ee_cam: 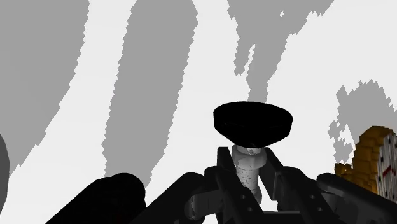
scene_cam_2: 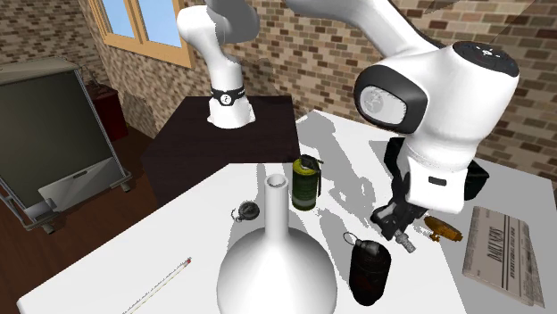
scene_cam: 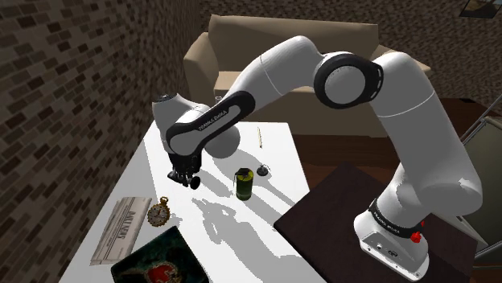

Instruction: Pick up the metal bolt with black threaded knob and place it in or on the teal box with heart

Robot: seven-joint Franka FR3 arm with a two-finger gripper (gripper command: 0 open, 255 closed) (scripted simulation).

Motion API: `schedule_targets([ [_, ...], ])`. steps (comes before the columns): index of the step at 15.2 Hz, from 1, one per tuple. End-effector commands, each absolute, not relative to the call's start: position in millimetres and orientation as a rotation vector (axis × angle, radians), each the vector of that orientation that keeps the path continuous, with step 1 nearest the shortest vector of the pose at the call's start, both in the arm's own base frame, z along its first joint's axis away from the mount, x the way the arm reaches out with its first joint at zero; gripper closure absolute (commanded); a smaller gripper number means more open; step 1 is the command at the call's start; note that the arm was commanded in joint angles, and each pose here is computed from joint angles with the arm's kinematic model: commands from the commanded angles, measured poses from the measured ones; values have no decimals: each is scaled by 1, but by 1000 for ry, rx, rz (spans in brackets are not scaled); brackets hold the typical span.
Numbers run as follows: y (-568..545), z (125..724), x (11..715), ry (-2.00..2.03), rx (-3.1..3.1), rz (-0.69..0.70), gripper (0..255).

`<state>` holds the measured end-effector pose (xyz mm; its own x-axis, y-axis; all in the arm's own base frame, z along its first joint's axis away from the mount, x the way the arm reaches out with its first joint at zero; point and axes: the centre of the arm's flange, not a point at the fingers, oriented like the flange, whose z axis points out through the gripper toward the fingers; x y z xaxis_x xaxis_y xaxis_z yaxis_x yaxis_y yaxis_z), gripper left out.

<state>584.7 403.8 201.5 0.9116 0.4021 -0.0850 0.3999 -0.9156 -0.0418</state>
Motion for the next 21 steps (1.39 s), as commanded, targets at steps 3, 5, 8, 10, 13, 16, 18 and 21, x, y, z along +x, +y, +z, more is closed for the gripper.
schedule_targets([
  [3,404,222,585,-640,-3049,144,255],
  [5,404,233,585,-640,-3049,144,255],
  [8,404,249,585,-640,-3049,144,255],
  [10,404,259,585,-640,-3049,144,255],
  [13,404,275,585,-640,-3049,144,255],
  [16,404,291,585,-640,-3049,144,255],
  [18,404,301,585,-640,-3049,144,255],
  [21,404,317,585,-640,-3049,144,255],
])
